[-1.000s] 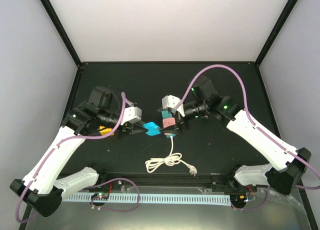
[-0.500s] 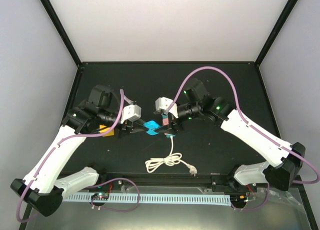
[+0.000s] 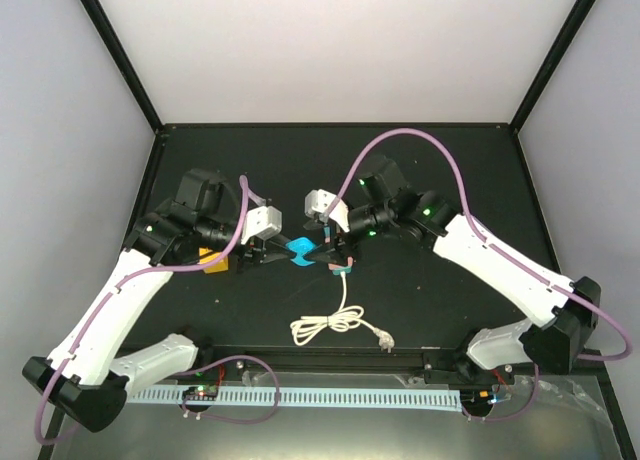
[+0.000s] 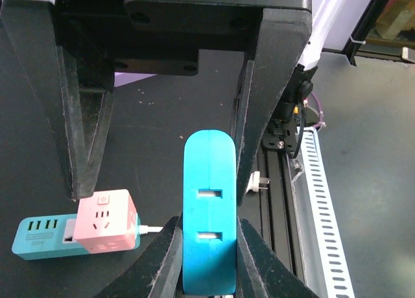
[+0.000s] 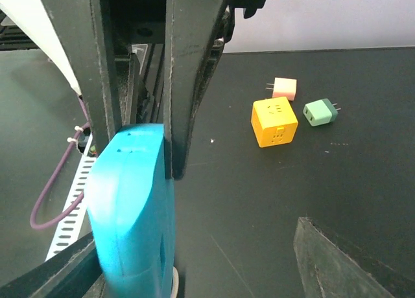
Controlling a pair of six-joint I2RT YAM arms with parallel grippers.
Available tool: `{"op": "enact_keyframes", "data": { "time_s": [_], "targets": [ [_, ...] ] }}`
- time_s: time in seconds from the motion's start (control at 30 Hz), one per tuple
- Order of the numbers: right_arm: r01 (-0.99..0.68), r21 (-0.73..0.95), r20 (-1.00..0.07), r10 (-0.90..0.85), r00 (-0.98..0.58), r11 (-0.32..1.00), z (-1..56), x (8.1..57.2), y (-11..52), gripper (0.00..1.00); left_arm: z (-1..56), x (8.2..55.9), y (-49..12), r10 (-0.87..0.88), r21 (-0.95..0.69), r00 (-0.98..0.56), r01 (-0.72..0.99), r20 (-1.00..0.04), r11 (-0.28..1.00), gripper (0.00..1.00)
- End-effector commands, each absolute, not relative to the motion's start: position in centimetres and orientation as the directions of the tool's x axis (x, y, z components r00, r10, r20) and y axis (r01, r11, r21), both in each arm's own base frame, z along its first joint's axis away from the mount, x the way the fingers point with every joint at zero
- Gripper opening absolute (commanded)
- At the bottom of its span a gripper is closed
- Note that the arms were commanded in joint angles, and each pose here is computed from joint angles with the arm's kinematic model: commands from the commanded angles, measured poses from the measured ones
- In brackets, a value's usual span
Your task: Pull the plug off the socket
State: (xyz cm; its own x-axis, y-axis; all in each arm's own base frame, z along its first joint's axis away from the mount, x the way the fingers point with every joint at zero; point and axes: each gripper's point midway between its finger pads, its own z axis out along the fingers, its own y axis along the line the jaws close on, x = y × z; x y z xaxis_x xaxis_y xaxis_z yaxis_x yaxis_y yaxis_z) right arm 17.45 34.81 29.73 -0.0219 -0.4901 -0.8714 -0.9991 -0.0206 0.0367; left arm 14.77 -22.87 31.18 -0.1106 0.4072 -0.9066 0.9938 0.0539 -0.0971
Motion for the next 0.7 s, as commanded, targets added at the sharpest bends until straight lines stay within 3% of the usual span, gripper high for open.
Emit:
{"op": "enact_keyframes", "data": {
  "time_s": [0.0,0.2,0.43,0.67],
  "targets": [
    [-0.999,0.017,-0.886,-0.462,-0.033,0.038,30.7,19.8,36.4,0.72,33.9,12.7,-23.5,0.322,-0.092,-0.064,0.993,-0.944,-0.071,0.05],
    [-0.998,0.033,-0.875,-0.48,-0.053,0.05,29.9,20.4,36.7,0.72,33.7,12.2,-23.4,0.319,-0.094,-0.062,0.992,-0.946,-0.086,0.05],
    [-0.999,0.008,-0.873,-0.486,-0.032,0.05,30.1,19.7,35.6,0.77,32.5,12.9,-22.9,0.365,-0.054,-0.044,0.998,-0.93,-0.016,0.05],
    [-0.996,-0.055,-0.892,-0.446,0.078,-0.064,32.0,16.4,33.7,0.91,30.3,17.9,-21.4,0.475,0.027,-0.103,0.966,-0.874,0.259,0.05]
  ]
}}
